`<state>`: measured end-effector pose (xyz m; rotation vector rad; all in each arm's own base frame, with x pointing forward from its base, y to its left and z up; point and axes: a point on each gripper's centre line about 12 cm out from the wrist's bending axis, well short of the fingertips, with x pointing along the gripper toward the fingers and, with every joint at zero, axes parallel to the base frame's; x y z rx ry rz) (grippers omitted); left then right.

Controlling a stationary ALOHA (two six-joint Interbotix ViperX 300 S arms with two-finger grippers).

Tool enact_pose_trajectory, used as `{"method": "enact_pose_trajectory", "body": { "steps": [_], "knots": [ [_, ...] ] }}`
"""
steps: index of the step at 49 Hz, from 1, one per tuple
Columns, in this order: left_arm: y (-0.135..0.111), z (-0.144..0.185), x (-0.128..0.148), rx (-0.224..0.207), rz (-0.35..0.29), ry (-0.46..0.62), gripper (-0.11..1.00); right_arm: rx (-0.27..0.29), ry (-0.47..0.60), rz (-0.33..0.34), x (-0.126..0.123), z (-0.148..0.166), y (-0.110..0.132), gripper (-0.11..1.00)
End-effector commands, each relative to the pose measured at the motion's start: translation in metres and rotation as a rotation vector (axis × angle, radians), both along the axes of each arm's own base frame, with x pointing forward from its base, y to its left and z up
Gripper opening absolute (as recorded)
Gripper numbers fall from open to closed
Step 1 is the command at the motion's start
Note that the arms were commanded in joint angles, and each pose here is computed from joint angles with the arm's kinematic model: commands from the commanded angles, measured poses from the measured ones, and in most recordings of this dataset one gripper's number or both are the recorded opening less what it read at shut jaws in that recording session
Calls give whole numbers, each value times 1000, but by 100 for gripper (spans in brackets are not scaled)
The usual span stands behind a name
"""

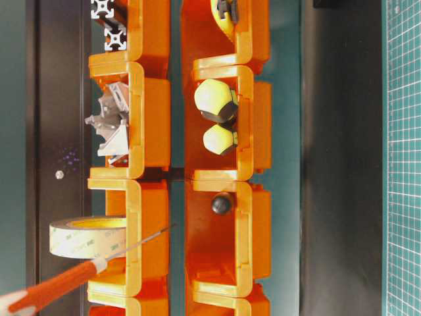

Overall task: Pick red screwdriver from container rack with left arm.
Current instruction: 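Pull the red screwdriver out of the bin and carry it over the mat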

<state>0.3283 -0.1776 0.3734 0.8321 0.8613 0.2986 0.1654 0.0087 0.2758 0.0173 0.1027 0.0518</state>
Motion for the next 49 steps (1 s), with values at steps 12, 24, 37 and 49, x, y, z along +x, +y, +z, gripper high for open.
{"method": "enact_pose_trajectory", "body": {
  "steps": [12, 24, 37, 49],
  "knots": [
    [-15, -8, 14, -35, -110, -45, 25, 9, -49, 2, -4, 24, 0, 1],
    [-10, -56, 32, -52, -199, -25, 25, 64, -44, -2, -5, 25, 0, 1],
    [18, -113, 50, -135, -250, -4, 25, 121, -9, -8, -5, 21, 0, 1],
    [51, -145, 62, -190, -230, 15, 25, 126, -10, -10, -5, 21, 0, 1]
  ]
}}
